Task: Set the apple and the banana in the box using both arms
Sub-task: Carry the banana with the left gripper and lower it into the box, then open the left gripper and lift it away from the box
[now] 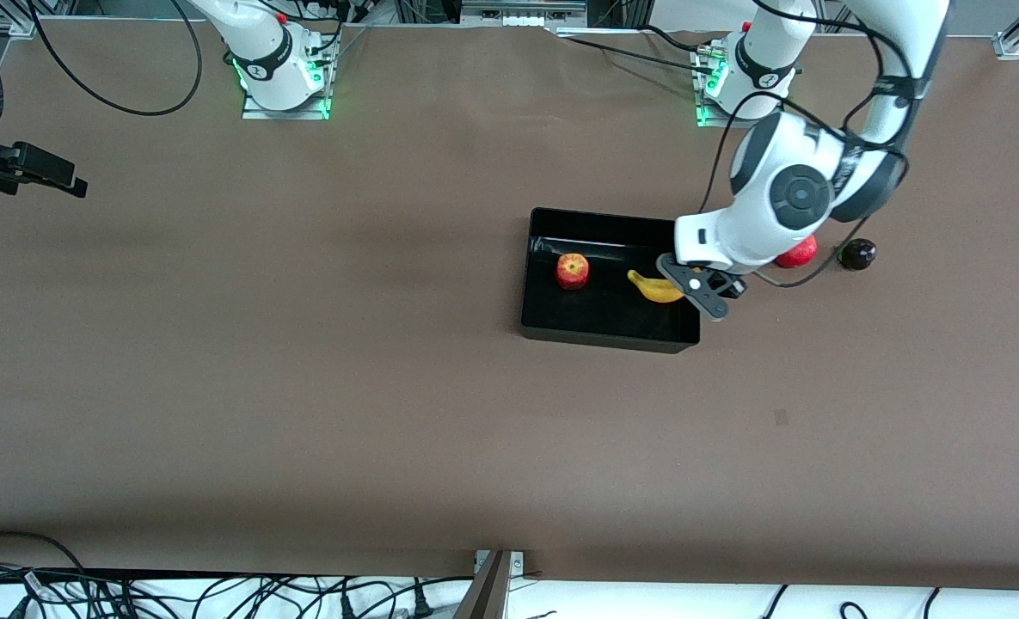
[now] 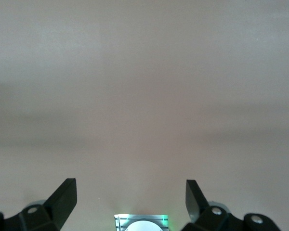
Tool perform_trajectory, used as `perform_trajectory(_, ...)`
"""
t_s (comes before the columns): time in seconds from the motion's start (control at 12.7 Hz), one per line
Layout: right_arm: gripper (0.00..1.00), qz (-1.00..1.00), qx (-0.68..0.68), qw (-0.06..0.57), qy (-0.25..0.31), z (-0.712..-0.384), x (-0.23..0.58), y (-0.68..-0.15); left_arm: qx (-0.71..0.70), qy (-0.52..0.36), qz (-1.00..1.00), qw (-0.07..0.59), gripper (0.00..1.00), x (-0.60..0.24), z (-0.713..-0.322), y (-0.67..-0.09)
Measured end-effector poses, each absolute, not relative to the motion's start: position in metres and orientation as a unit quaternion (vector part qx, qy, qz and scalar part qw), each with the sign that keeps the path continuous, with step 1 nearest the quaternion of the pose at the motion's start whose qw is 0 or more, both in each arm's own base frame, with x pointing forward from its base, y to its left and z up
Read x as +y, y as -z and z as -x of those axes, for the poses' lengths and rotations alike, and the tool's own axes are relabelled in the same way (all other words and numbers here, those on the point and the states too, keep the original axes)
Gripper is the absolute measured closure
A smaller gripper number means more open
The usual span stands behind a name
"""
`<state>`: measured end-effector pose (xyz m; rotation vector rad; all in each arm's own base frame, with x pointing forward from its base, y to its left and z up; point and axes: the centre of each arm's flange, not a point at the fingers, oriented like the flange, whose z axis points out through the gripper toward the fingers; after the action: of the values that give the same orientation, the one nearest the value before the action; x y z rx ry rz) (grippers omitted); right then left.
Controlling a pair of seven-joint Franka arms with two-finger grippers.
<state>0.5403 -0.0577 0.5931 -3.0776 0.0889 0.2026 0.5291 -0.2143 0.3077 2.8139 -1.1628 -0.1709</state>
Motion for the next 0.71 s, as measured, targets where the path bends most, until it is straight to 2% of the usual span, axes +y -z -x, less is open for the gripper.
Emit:
perform_trajectory(0.24, 0.0, 0.997, 0.029, 0.028, -0.066, -0.54, -0.058, -0.593, -0.399, 0.056, -0.914, 0.048, 0.67, -0.238, -0.512, -0.271)
perform_trajectory(0.71, 0.0, 0.997, 0.029, 0.028, -0.066, -0.541, -0.058, -0.593, -0.402, 0.045, -0.913, 0.051, 0.67, -0.247, -0.513, -0.238)
